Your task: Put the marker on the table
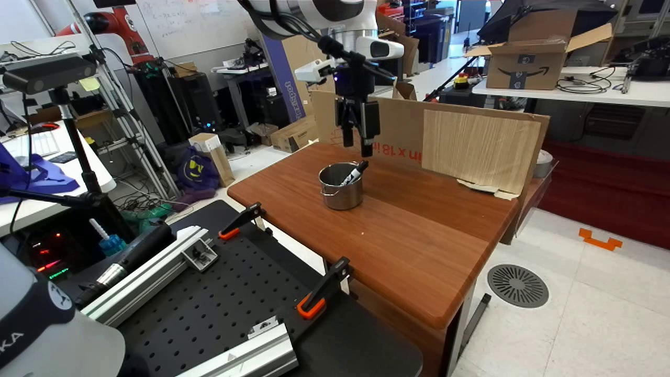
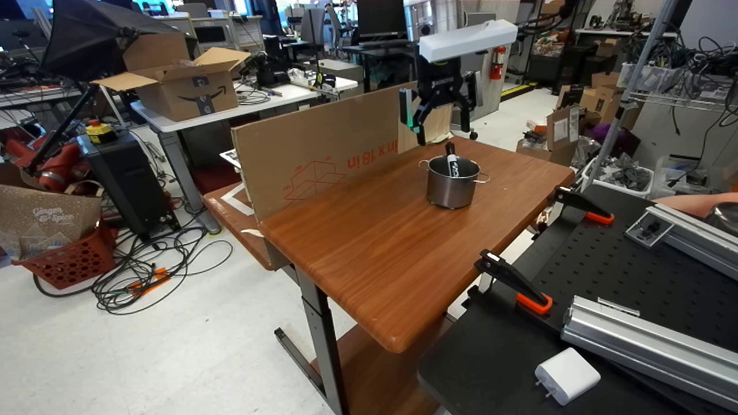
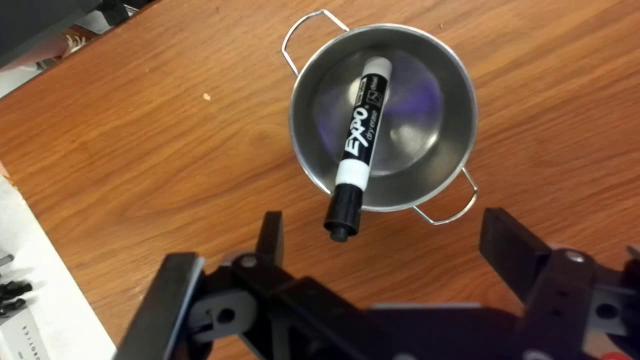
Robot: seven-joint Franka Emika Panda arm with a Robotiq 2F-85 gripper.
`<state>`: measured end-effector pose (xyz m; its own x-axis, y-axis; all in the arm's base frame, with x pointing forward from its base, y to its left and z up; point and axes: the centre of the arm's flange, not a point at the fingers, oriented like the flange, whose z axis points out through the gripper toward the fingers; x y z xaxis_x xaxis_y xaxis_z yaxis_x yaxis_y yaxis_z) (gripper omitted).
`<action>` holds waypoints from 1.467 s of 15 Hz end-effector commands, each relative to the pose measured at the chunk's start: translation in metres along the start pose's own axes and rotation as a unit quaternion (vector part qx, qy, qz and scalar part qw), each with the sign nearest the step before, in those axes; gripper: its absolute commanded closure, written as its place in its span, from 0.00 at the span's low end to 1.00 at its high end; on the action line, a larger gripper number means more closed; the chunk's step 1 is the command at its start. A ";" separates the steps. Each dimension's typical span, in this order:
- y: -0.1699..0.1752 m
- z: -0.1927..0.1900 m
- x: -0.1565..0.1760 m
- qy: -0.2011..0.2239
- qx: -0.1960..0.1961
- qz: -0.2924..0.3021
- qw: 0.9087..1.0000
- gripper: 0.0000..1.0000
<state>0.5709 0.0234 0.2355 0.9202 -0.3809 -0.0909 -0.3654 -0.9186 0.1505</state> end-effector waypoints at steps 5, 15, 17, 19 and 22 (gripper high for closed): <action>0.004 0.023 0.008 0.000 0.025 0.027 0.999 0.00; 0.008 0.024 0.014 -0.009 0.032 0.028 0.999 0.34; 0.009 0.025 0.014 -0.011 0.034 0.028 0.999 0.49; 0.011 0.024 0.015 -0.014 0.036 0.026 0.999 0.65; 0.013 0.023 0.016 -0.015 0.038 0.024 0.999 0.88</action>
<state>0.5728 0.0068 0.2144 0.8937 -0.4351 -0.1094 -0.4243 -0.8989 0.1092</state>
